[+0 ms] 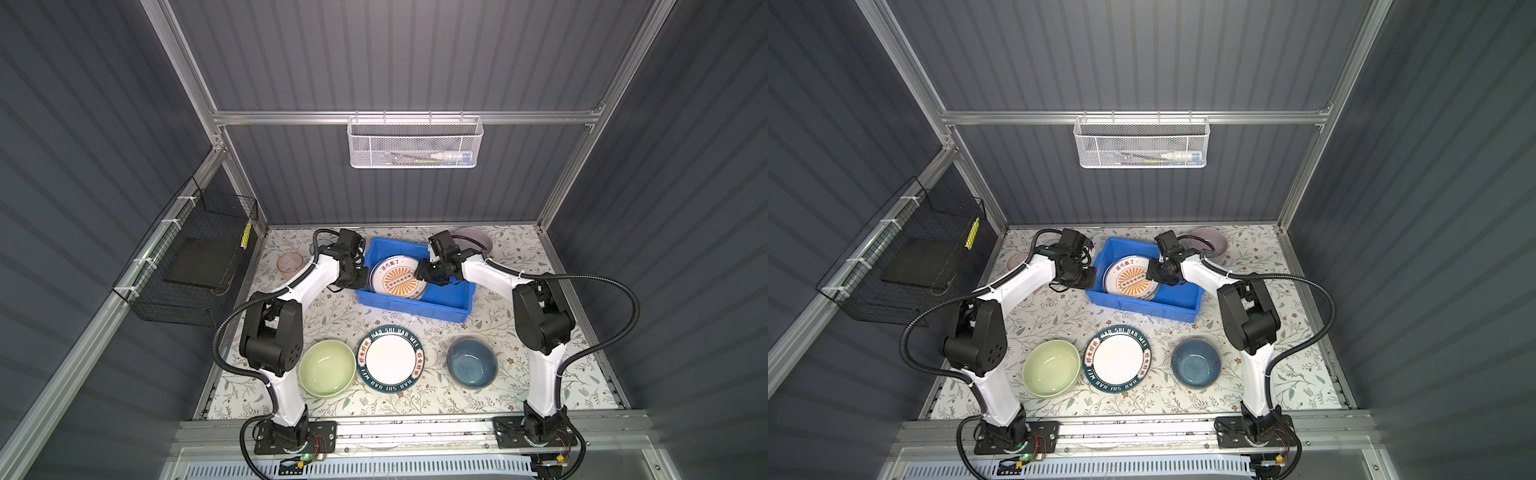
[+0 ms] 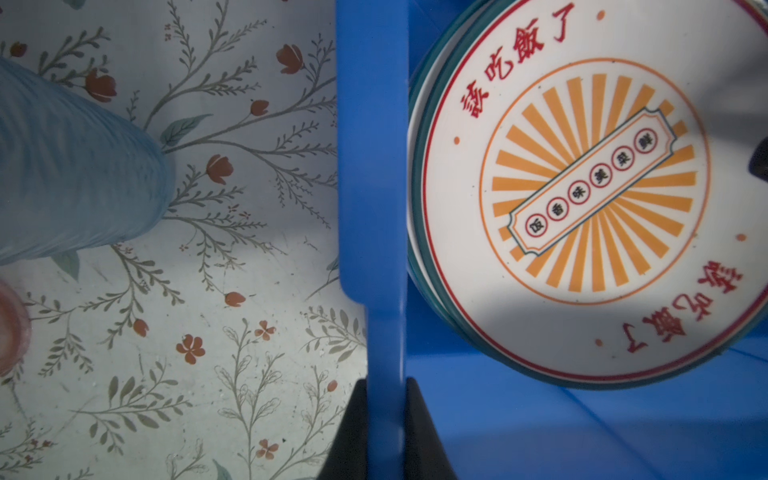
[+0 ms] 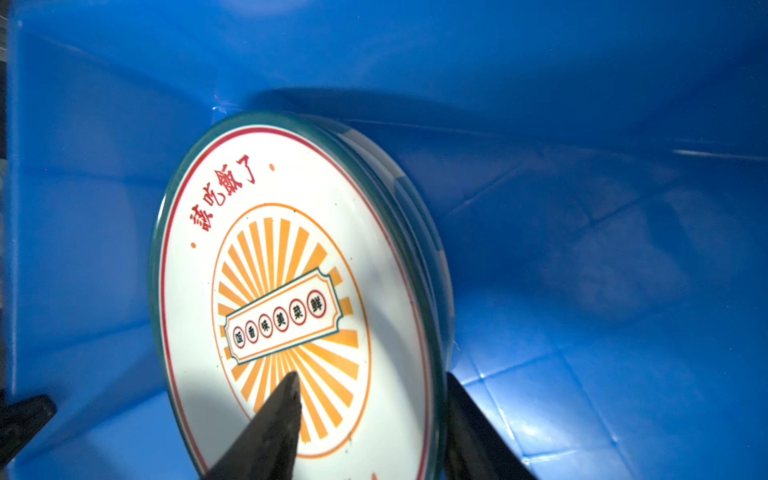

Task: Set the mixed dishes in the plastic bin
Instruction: 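Lower the sunburst plates into the blue bin with both grippers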

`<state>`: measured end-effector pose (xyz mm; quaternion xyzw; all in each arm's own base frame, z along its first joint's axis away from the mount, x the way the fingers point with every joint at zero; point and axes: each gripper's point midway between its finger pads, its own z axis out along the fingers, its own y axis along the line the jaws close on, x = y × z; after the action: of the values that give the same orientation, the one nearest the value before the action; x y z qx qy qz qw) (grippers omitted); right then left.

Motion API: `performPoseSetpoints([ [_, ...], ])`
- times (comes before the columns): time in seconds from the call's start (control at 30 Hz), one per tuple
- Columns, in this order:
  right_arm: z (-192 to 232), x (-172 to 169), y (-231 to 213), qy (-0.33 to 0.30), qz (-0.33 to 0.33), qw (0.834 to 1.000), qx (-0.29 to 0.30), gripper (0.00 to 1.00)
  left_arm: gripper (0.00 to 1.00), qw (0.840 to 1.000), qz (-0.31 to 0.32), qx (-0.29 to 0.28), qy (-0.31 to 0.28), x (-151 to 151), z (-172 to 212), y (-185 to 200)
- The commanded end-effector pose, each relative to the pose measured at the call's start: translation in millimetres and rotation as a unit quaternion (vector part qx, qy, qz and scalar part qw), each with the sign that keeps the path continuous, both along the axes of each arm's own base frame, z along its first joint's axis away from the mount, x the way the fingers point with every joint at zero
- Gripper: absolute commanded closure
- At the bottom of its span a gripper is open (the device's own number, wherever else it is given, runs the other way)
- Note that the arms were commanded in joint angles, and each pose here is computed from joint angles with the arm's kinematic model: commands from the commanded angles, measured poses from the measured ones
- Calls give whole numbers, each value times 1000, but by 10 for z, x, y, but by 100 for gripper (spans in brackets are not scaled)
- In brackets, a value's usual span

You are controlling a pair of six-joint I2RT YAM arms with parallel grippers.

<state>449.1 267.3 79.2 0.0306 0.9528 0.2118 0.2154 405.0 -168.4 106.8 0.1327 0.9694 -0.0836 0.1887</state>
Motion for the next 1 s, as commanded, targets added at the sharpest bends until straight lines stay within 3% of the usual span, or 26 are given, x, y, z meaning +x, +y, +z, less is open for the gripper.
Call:
performPoseSetpoints([
  [0.0, -39, -16, 15, 3, 7, 1000, -21, 45, 91, 1000, -10, -16, 14, -174, 118, -13],
  [0.67, -205, -68, -30, 12, 20, 994, -110, 37, 91, 1000, -14, -15, 16, -207, 140, -9],
  [0.97, -134, -121, 164, 3, 43, 995, -94, 36, 91, 1000, -16, -17, 17, -205, 145, -19],
])
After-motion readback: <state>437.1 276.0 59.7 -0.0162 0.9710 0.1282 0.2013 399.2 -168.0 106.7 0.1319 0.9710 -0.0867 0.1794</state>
